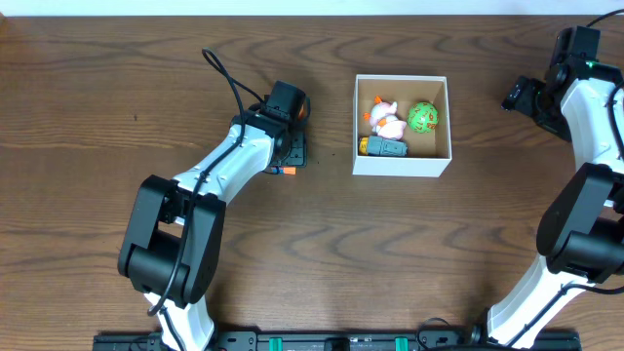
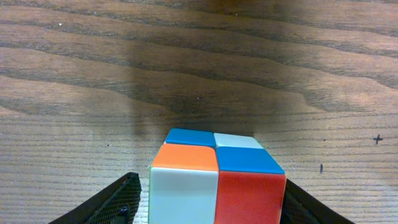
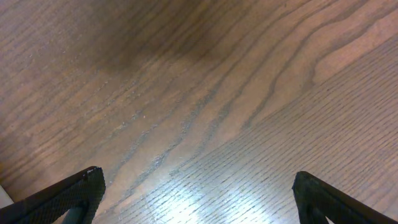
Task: Pack container
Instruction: 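Carry the cube right into the white box and open the left gripper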
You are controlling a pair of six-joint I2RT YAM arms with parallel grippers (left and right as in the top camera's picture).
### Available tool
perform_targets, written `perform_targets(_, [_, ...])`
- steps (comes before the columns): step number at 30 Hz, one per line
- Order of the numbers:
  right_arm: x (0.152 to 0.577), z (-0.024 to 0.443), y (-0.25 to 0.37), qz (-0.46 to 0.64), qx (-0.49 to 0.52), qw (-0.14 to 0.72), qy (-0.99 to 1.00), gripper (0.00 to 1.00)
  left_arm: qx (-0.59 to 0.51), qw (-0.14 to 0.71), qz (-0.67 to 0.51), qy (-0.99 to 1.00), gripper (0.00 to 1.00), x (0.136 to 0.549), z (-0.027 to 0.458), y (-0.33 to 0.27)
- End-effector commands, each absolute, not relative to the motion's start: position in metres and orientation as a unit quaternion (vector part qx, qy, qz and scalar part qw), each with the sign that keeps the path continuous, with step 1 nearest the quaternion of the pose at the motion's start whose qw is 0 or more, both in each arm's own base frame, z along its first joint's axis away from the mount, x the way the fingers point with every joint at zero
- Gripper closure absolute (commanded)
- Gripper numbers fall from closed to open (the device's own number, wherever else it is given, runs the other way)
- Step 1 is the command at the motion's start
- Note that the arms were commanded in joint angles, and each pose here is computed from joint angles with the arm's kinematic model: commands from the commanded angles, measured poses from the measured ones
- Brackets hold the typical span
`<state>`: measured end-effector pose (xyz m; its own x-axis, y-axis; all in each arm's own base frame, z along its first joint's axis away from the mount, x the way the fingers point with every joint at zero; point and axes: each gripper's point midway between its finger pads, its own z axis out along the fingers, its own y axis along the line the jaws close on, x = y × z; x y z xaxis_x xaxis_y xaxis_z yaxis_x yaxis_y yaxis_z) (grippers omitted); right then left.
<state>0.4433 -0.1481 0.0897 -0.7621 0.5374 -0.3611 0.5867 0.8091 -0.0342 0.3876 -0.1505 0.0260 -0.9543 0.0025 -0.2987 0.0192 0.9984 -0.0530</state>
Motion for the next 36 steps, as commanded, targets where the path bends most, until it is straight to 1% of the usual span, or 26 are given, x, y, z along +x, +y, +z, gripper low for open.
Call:
perform_targets(1, [0.441, 0.088, -0.154, -0.081, 0.312, 0.169, 0.932, 0.01, 0.026, 0.145, -0.011, 0.989, 0.34, 0.386, 0.017, -0.145])
perform_targets(3, [0.441, 0.088, -0.154, -0.081, 0.312, 0.169, 0.932, 0.01, 0.044, 0.149, -0.010, 0.988, 0.34, 0.388, 0.018, -0.146])
perform_targets(4, [0.441, 0.088, -0.154, -0.081, 0.312, 0.169, 0.932, 0.01, 0.053, 0.150, -0.009, 0.987, 0.35, 0.388, 0.018, -0.146])
perform_targets(6, [0.441, 0.088, -0.154, -0.081, 0.312, 0.169, 0.932, 0.01, 0.058, 0.152, -0.009, 0.987, 0.42, 0.389, 0.019, -0.146])
perform_targets(7, [0.441, 0.088, -0.154, -0.081, 0.312, 0.169, 0.932, 0.01, 0.057, 0.153, -0.009, 0.987, 0.48, 0.389, 0.019, -0.147])
perform_targets(10, [0.441, 0.088, -0.154, -0.081, 0.312, 0.169, 0.932, 0.01, 0.057, 0.153, -0.009, 0.987, 0.53, 0.389, 0.019, -0.147])
perform_targets(16, [0.441, 0.088, -0.154, -0.080, 0.312, 0.169, 0.932, 0.01, 0.058, 0.154, -0.009, 0.986, 0.52, 0.390, 0.020, -0.147])
perform_targets(19, [0.441, 0.088, -0.154, -0.080, 0.312, 0.169, 0.932, 0.01, 0.067, 0.167, -0.012, 0.984, 0.51, 0.395, 0.031, -0.149])
perform_targets(20, [0.441, 0.088, -0.154, -0.081, 0.312, 0.169, 0.932, 0.01, 0.073, 0.175, -0.014, 0.982, 0.50, 0.398, 0.038, -0.150])
perform_targets(21, [0.441, 0.088, -0.154, -0.080, 0.312, 0.169, 0.932, 0.01, 0.077, 0.183, -0.016, 0.980, 0.47, 0.400, 0.047, -0.151])
perform_targets(25, [0.441, 0.088, -0.154, -0.081, 0.312, 0.169, 0.932, 0.01, 0.082, 0.229, -0.032, 0.970, 0.46, 0.408, 0.097, -0.160])
perform_targets(28, [0.441, 0.088, -0.154, -0.081, 0.312, 0.169, 0.932, 0.01, 0.100, 0.277, -0.052, 0.954, 0.48, 0.411, 0.141, -0.178])
perform_targets(29, [0.441, 0.088, -0.154, -0.080, 0.312, 0.169, 0.932, 0.01, 0.111, 0.297, -0.060, 0.947, 0.52, 0.410, 0.156, -0.187])
perform_targets(32, [0.441, 0.088, -0.154, -0.081, 0.312, 0.169, 0.932, 0.01, 0.137, 0.349, -0.091, 0.923, 0.53, 0.404, 0.194, -0.217])
perform_targets(36, [0.441, 0.088, -0.154, -0.081, 0.312, 0.169, 0.932, 0.01, 0.170, 0.394, -0.128, 0.894, 0.53, 0.394, 0.222, -0.259])
